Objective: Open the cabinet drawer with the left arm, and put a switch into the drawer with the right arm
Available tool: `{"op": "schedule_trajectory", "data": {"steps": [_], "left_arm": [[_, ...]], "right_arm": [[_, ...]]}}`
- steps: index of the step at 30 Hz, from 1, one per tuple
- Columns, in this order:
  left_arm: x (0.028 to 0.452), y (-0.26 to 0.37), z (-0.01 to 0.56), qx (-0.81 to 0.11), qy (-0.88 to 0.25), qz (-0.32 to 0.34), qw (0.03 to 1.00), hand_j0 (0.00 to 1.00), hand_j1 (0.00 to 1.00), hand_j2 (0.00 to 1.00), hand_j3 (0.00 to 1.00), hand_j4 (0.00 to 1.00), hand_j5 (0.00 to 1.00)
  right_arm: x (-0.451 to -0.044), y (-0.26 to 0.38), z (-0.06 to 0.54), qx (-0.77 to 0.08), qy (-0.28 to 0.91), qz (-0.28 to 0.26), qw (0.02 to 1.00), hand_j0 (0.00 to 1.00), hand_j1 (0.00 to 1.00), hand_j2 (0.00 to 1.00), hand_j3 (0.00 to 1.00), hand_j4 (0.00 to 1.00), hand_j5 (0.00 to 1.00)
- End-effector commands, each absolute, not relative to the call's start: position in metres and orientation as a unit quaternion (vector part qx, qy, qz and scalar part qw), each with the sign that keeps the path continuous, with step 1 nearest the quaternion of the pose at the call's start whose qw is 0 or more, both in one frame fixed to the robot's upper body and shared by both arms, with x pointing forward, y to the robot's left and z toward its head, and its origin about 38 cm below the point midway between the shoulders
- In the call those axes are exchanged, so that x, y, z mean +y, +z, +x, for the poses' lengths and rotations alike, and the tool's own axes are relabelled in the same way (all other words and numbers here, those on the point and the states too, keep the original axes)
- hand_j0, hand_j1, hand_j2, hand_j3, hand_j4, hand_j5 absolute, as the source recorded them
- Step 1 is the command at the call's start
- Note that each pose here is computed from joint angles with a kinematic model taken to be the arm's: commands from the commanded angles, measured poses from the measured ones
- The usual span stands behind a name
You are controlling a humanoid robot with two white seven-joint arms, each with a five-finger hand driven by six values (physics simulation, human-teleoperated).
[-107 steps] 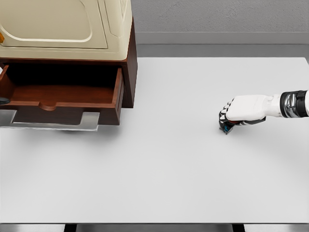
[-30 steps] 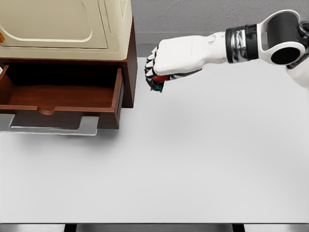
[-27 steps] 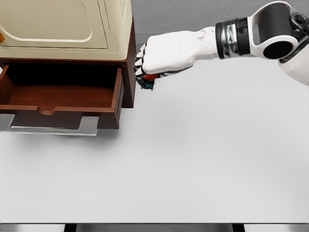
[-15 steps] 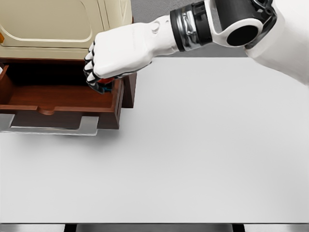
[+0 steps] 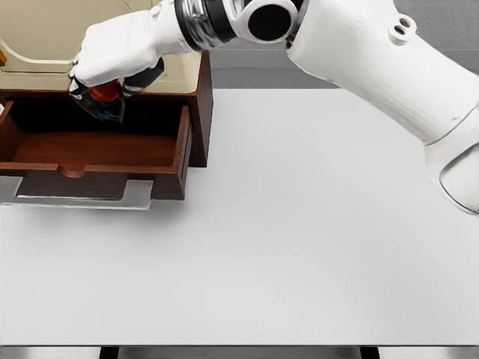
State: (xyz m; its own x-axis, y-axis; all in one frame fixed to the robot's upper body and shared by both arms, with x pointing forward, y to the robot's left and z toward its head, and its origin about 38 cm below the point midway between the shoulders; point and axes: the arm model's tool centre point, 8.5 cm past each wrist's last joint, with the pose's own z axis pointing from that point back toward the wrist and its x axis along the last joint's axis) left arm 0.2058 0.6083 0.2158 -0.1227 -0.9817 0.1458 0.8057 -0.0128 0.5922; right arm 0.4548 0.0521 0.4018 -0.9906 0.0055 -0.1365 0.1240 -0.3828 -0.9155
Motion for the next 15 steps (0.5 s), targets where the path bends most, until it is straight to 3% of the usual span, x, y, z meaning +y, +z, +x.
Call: {"op": "schedule_trajectory", "data": {"steps": [1, 2, 12, 15], "left_arm": [[0.585, 0.213, 0.211, -0.303, -0.704, 0.134, 0.628, 1.00, 1.00, 1.00, 1.00, 1.00, 1.00], [0.576, 0.211, 0.213, -0.311, -0.708, 0.125, 0.622, 1.00, 1.00, 1.00, 1.00, 1.00, 1.00], [0.538, 0.207, 0.217, -0.344, -0.722, 0.087, 0.594, 1.00, 1.00, 1.00, 1.00, 1.00, 1.00], [0.529, 0.207, 0.217, -0.349, -0.725, 0.078, 0.588, 1.00, 1.00, 1.00, 1.00, 1.00, 1.00]], "right_arm": [[0.056, 0.396, 0.464, 0.544, -0.836, 0.075, 0.026, 0.90, 0.90, 0.90, 0.90, 0.90, 0.90], [0.065, 0.395, 0.459, 0.539, -0.838, 0.078, 0.037, 1.00, 1.00, 1.00, 1.00, 1.00, 1.00], [0.075, 0.398, 0.445, 0.540, -0.836, 0.071, 0.061, 1.00, 1.00, 1.00, 1.00, 1.00, 1.00], [0.030, 0.403, 0.456, 0.544, -0.833, 0.089, 0.046, 1.00, 1.00, 1.00, 1.00, 1.00, 1.00]]}}
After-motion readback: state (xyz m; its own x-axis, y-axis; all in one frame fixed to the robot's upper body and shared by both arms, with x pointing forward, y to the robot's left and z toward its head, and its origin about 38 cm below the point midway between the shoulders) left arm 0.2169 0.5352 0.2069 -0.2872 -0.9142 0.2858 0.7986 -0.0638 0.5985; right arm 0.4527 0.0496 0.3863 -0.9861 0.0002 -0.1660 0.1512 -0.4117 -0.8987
